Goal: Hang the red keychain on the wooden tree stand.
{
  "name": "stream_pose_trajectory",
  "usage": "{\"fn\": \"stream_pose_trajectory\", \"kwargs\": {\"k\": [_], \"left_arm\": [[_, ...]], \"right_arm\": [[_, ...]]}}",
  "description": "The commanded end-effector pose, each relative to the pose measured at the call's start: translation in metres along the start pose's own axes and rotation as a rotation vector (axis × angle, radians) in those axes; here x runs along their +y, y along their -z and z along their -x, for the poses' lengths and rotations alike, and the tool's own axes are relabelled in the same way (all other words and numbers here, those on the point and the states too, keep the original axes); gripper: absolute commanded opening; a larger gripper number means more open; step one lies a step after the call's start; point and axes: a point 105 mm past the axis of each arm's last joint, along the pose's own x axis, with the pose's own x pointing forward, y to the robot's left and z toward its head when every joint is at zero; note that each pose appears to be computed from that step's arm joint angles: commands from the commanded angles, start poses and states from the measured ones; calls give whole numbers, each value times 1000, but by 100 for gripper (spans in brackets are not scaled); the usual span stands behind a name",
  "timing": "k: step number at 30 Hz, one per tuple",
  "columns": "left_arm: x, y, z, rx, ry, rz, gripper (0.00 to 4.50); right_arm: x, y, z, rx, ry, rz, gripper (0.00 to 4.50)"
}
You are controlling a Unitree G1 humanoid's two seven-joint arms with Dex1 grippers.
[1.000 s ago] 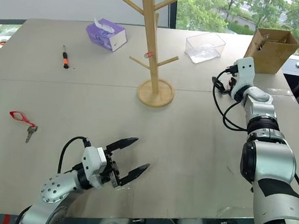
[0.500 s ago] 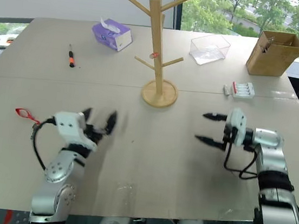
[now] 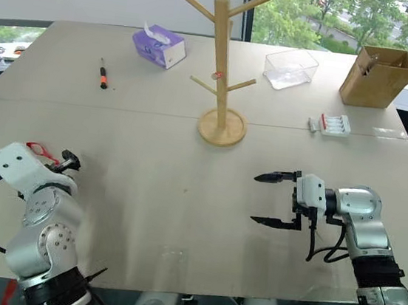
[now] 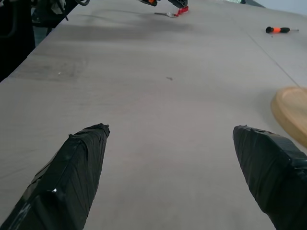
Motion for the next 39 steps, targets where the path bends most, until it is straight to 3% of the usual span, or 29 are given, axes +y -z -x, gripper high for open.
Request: {"fn": "stream_pose_trajectory", "kwargs": {"k": [1, 25, 39], "left_arm": [[6, -18, 1, -39, -97, 14, 442], [3, -20, -48, 66, -254, -8, 442], [1, -6, -61, 105, -240, -23, 442]], "right_arm": [[-3, -3, 1, -12, -12, 29, 443], [3, -7, 4, -26, 8, 40, 443], [3, -9, 3, -28, 28, 38, 443]]}}
